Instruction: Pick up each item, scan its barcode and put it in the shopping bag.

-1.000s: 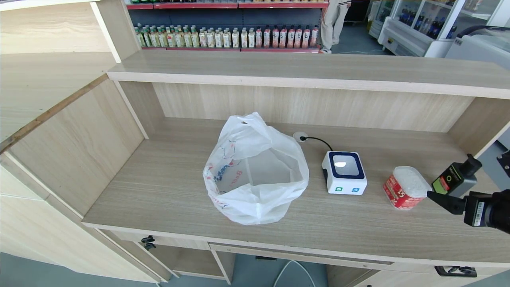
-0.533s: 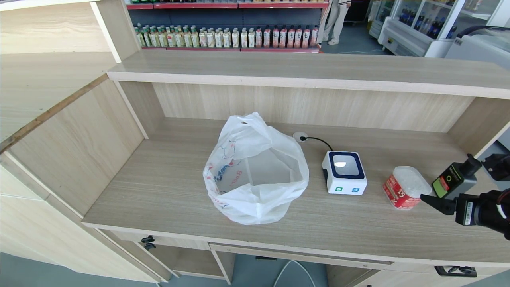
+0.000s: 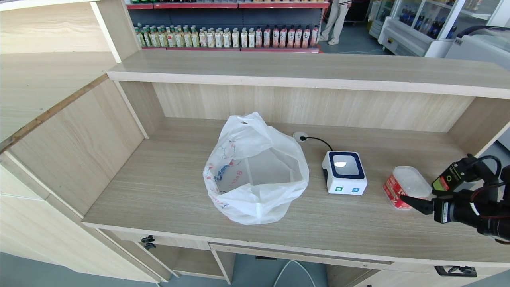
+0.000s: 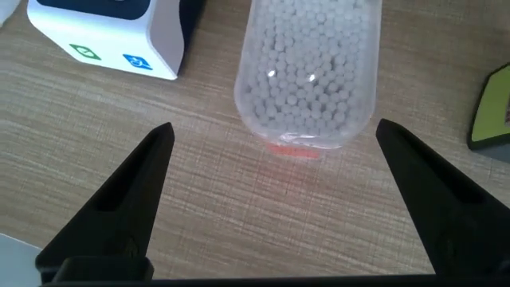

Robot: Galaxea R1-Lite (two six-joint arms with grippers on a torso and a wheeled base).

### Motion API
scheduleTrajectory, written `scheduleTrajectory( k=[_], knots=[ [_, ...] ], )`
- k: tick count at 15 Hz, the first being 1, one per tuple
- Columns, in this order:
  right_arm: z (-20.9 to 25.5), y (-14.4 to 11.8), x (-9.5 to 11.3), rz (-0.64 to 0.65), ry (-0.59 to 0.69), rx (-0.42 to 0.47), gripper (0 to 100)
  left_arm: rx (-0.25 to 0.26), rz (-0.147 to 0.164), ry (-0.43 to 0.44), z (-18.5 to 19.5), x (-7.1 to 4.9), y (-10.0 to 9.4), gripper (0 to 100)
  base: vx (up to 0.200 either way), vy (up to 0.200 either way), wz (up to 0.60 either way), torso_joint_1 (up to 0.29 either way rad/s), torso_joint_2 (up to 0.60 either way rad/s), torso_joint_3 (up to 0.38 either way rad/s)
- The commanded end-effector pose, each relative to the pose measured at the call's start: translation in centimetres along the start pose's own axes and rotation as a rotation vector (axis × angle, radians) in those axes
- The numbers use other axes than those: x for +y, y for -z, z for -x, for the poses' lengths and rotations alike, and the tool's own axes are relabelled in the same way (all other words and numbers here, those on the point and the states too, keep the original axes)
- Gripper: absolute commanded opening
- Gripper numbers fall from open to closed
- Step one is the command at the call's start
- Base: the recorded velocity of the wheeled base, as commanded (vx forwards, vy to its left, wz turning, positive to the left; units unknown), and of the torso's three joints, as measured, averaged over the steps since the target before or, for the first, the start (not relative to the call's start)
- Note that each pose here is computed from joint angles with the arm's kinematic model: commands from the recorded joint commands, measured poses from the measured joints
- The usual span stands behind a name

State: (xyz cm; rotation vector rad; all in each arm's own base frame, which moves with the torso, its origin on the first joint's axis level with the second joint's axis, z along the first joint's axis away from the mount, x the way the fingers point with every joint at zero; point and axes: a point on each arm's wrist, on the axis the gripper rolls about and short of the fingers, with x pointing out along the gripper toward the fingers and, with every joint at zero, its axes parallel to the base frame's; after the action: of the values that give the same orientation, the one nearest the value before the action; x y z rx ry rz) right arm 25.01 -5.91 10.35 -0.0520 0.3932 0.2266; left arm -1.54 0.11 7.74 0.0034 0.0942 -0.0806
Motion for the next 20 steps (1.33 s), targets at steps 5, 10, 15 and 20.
scheduleTrajectory(
  k=[5,10,15,20],
  knots=[
    [-3.4,0.5,-1.3,-0.012,-0.066,0.019,100,-0.001,0.0,0.001,0.0,0.0,0.0,100,0.0,0.0,0.0,0.0,0.0,0.0],
    [-5.4,0.8,-1.5,0.009,-0.116,0.009,100,-0.001,0.0,0.001,0.0,0.0,0.0,100,0.0,0.0,0.0,0.0,0.0,0.0],
    [-7.7,0.6,-1.2,0.034,-0.178,-0.016,100,-0.001,0.0,0.001,0.0,0.0,0.0,100,0.0,0.0,0.0,0.0,0.0,0.0],
    [-8.9,0.1,-1.5,0.07,-0.188,-0.058,100,-0.001,0.0,-0.001,0.0,0.0,0.0,100,0.0,0.0,0.0,0.0,0.0,0.0]
  ],
)
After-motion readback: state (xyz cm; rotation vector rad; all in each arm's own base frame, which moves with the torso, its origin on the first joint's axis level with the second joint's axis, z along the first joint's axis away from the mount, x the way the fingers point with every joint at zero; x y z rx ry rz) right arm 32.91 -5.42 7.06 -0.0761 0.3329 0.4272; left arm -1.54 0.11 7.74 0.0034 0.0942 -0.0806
